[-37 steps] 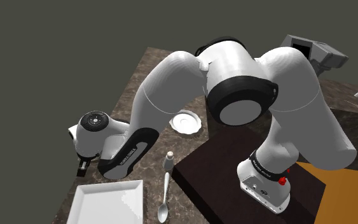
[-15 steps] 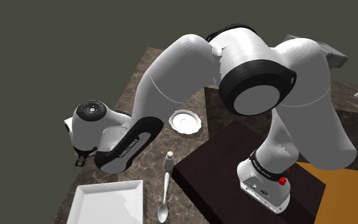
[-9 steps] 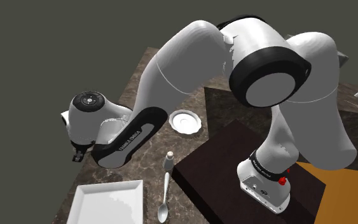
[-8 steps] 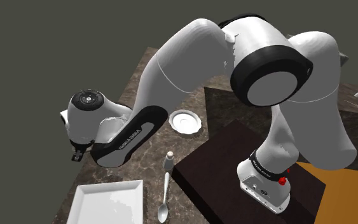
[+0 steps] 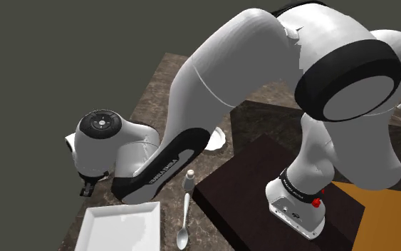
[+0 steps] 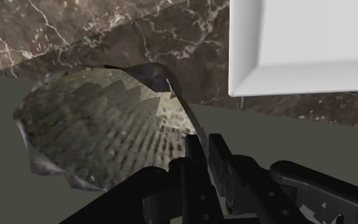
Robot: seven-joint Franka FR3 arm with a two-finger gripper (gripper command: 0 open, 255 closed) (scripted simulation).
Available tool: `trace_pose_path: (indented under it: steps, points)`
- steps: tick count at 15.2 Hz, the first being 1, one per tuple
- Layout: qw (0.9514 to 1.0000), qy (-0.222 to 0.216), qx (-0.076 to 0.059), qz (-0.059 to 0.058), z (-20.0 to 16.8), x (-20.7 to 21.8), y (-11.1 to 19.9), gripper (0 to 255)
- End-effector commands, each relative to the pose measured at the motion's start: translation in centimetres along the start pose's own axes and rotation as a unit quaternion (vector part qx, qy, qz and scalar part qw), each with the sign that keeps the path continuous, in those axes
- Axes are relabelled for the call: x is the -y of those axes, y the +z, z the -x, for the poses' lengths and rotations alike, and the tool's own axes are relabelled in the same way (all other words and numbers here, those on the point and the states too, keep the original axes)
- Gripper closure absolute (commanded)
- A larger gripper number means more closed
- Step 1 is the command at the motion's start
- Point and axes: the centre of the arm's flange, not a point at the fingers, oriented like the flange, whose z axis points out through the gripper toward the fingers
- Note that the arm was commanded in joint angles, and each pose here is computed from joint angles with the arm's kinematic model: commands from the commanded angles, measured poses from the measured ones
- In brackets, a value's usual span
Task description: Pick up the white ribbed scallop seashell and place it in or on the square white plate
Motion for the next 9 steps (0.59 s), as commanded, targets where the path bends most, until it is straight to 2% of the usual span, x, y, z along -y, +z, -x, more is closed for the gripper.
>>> trace_pose_path:
  steps: [1,9]
  points:
    - [1.0,0.001,0.0,0.0,1.1,2.2,-1.0,255]
    - [1.0,0.001,0.0,0.0,4.8,11.2,-5.0,255]
